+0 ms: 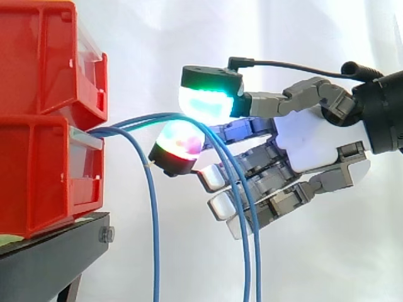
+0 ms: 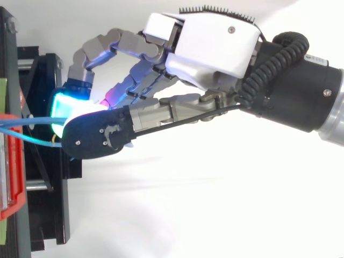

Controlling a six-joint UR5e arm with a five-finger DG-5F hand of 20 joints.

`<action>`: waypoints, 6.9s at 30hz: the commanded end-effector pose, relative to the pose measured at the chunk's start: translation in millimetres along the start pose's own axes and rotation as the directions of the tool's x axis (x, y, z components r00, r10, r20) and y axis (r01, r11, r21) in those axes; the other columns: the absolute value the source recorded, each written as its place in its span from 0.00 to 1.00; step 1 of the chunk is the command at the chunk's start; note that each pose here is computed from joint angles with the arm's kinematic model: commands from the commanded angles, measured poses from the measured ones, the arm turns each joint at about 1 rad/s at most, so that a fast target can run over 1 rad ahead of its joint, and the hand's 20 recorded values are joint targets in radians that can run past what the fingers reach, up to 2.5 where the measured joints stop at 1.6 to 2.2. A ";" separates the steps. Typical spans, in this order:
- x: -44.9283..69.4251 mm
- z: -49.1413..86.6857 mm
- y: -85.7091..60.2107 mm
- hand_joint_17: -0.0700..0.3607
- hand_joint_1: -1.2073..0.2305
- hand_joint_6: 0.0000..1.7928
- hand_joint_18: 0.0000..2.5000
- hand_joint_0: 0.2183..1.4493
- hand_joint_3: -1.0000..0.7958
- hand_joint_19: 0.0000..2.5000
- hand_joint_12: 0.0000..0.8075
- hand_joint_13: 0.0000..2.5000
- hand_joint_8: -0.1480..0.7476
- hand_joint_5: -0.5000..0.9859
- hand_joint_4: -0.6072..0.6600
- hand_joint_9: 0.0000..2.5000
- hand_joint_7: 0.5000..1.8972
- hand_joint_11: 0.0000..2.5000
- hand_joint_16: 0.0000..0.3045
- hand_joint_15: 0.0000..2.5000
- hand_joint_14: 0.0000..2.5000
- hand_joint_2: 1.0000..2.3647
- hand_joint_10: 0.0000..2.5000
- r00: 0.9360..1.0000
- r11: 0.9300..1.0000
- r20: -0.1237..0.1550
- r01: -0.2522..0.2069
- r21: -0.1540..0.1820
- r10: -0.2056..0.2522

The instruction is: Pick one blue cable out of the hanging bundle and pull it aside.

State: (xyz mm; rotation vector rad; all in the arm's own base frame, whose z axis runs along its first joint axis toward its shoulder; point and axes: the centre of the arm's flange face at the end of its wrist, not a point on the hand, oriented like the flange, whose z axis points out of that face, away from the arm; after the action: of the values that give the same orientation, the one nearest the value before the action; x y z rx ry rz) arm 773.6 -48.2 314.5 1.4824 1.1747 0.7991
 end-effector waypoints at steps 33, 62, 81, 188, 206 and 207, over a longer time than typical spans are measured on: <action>0.5 -0.4 -4.5 0.46 0.42 0.48 0.32 0.27 0.47 0.17 0.36 0.41 0.38 0.26 0.28 0.40 0.26 0.18 0.19 0.19 0.01 0.01 0.01 1.000 1.000 0.003 -0.002 0.008 0.002; 8.4 -9.6 -11.0 0.43 0.40 0.48 0.31 0.21 0.28 0.18 0.35 0.40 0.42 0.25 0.41 0.41 0.29 0.21 0.17 0.21 0.01 0.00 0.01 1.000 0.997 -0.006 -0.023 0.068 0.024; 8.4 -11.7 -13.0 0.38 0.26 0.54 0.29 0.44 0.35 0.18 0.29 0.39 0.34 0.22 0.20 0.38 0.29 0.24 0.14 0.22 0.01 0.01 0.01 0.999 0.995 -0.004 -0.042 0.085 0.043; 5.5 -17.5 -4.5 0.43 0.34 0.52 0.32 0.31 0.50 0.19 0.35 0.41 0.46 0.23 0.41 0.39 0.21 0.25 0.17 0.22 0.01 0.01 0.01 0.999 0.994 -0.002 -0.047 0.098 0.048; 5.3 -18.1 -3.6 0.38 0.24 0.55 0.30 0.48 0.33 0.19 0.29 0.40 0.38 0.23 0.21 0.40 0.37 0.26 0.14 0.22 0.01 0.01 0.01 0.999 0.994 -0.002 -0.046 0.101 0.046; 4.2 -17.8 -3.6 0.38 0.24 0.55 0.30 0.48 0.31 0.18 0.29 0.40 0.38 0.23 0.20 0.40 0.36 0.26 0.14 0.22 0.01 0.00 0.01 0.999 0.994 0.000 -0.046 0.101 0.047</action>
State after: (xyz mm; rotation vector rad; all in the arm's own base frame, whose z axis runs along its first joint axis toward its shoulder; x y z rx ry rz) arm 757.6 -38.1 314.9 1.5969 1.2021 0.7833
